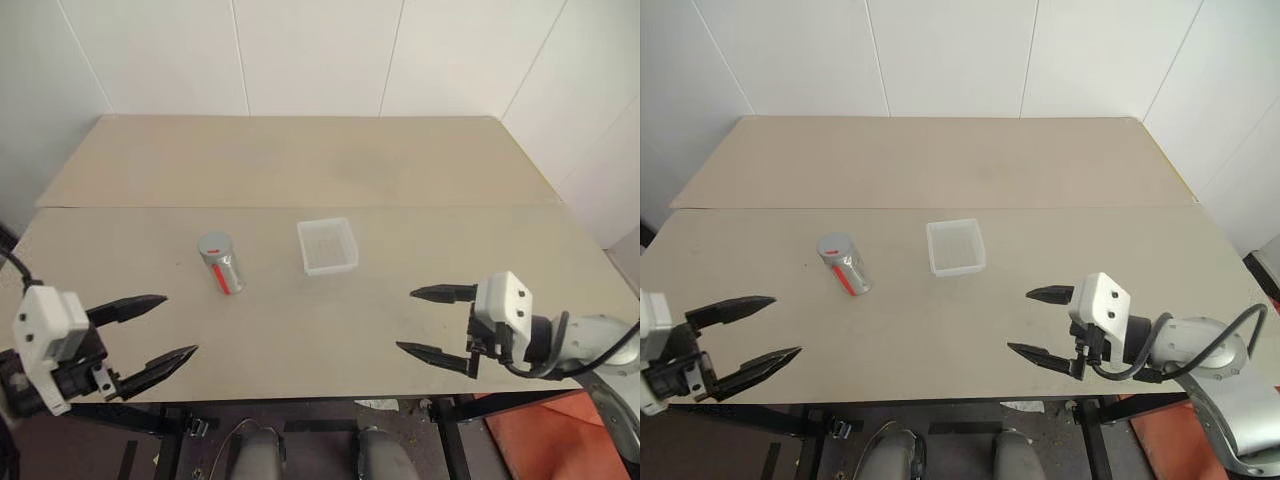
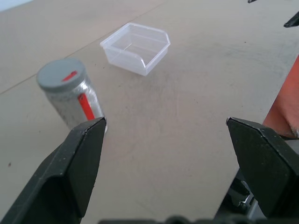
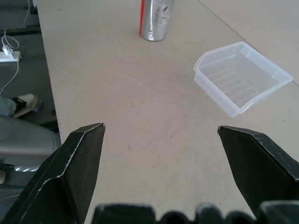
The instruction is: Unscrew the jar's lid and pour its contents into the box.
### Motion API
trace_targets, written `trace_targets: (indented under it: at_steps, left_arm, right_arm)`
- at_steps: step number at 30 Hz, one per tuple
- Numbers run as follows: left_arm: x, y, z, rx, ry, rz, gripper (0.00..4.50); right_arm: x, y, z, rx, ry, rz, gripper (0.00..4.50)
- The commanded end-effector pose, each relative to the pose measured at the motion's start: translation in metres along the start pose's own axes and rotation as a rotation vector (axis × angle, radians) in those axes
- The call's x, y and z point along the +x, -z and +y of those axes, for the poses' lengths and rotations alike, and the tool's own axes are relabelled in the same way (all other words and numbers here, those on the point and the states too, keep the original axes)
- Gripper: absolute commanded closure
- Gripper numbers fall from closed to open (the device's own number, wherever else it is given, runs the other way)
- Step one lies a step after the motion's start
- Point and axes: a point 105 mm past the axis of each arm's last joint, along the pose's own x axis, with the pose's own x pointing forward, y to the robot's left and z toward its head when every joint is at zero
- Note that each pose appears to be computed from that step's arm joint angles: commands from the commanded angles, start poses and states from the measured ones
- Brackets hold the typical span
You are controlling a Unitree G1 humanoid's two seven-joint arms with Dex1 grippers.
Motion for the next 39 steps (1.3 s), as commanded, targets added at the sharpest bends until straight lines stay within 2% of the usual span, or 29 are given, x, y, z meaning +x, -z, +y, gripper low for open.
trace_targets:
  at_steps: [1,6,8,11,18,24,27,35,39]
  left_arm:
    - [0.001,-0.008,0.002,0.033,-0.018,-0.019,0.03]
    - [0.012,-0.005,0.001,0.015,-0.067,-0.067,0.03]
    - [0.015,-0.001,0.004,-0.004,-0.131,-0.078,0.03]
    - [0.021,0.007,0.013,-0.009,-0.252,-0.079,0.03]
    - [0.049,0.028,0.024,-0.145,-0.468,-0.128,0.03]
    - [0.079,0.037,0.035,-0.17,-0.62,-0.163,0.03]
    - [0.091,0.038,0.039,-0.169,-0.648,-0.186,0.03]
    - [0.118,0.042,0.037,-0.173,-0.643,-0.212,0.03]
    - [0.13,0.04,0.045,-0.145,-0.706,-0.218,0.03]
  right_arm:
    - [-0.003,-0.011,-0.005,-0.072,0.018,-0.023,0.0]
    - [0.007,-0.018,0.002,-0.058,-0.011,-0.088,0.0]
    - [0.009,-0.016,0.0,-0.082,-0.027,-0.067,0.0]
    - [0.009,-0.017,-0.007,-0.105,-0.038,-0.056,0.0]
    - [0.006,-0.02,-0.036,-0.135,-0.028,-0.009,0.0]
    - [-0.001,-0.039,-0.042,-0.094,-0.072,-0.097,0.0]
    - [-0.005,-0.046,-0.041,-0.085,-0.108,-0.133,0.0]
    - [-0.008,-0.05,-0.038,-0.134,-0.113,-0.116,0.0]
    - [-0.011,-0.053,-0.034,-0.149,-0.123,-0.12,0.0]
